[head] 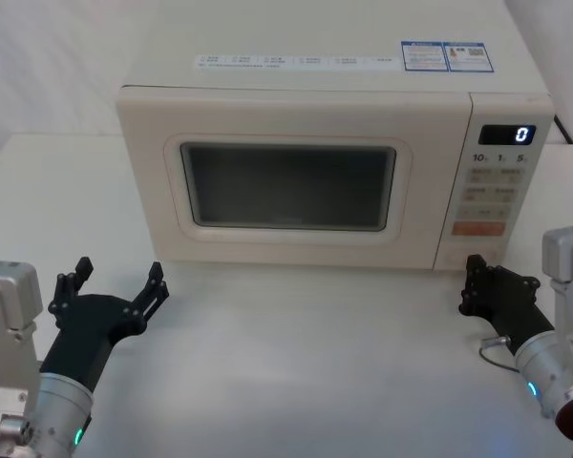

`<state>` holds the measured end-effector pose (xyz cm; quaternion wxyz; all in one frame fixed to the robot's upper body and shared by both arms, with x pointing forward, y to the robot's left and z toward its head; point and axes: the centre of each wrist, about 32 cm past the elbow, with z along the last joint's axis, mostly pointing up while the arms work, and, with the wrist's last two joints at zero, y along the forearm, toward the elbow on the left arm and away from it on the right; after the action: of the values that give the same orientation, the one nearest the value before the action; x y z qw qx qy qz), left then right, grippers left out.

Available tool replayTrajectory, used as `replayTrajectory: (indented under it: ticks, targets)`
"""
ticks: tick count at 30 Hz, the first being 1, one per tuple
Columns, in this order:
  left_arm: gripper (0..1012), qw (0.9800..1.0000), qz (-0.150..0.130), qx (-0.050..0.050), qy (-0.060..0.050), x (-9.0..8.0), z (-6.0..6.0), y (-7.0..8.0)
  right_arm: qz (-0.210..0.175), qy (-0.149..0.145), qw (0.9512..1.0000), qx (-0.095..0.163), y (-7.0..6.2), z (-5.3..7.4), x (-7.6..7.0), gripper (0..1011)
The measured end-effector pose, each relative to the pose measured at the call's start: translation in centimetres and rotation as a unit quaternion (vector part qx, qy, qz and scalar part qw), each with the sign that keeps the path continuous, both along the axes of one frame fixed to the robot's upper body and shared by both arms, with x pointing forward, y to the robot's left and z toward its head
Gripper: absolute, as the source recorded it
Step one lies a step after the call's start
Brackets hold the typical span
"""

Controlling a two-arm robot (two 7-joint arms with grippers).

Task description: Press the button to open the microwave door with one hand; close the microwave door with the other hand.

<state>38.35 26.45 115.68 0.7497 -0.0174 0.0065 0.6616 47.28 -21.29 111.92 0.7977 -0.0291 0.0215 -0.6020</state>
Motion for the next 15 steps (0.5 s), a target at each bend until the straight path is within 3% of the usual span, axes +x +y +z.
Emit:
replayTrajectory:
  ticks: [15]
  targets:
    - [1001,1.0000,0.000,0.000,0.000,0.00,0.00,0.00,-0.006,0.009,0.9999,0.001,-0.20,-0.45,1.02,0]
